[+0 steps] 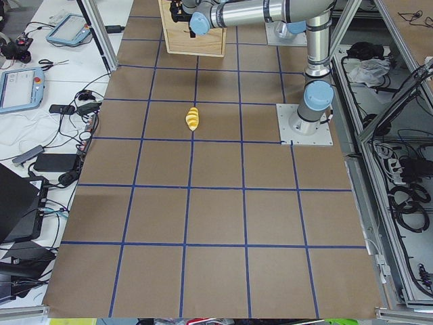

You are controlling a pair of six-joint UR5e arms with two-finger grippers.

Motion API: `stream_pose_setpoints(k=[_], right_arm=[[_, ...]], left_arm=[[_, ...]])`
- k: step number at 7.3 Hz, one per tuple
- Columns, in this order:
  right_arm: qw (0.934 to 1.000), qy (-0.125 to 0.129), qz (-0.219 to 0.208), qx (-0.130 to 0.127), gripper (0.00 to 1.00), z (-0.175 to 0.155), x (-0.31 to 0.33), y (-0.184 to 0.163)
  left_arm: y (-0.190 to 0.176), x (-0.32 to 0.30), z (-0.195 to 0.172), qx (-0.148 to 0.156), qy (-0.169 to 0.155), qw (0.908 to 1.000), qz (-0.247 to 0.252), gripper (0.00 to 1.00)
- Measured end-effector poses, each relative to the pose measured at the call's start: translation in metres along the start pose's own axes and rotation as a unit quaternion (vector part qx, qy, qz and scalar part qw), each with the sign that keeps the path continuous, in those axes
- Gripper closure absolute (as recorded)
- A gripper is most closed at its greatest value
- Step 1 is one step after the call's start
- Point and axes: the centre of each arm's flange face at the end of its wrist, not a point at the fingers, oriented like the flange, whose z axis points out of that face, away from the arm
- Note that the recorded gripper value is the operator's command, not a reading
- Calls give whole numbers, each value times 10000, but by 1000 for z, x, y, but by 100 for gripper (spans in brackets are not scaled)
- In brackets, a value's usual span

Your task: Open upper drawer

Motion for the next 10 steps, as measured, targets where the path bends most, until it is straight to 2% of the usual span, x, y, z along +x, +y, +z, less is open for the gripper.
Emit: stream_pose_setpoints(k=[2,5,10], right_arm=[[10000,0,0,0,0,0,0,0],[10000,0,3,-1,0,0,0,0],[10000,0,6,1,0,0,0,0]], left_arm=[[0,0,-6,49,-1,10000,72,0],[-2,-6,-6,151,-257,9993,228,0],[-9,-19,-17,214,-327,9984,398,0]])
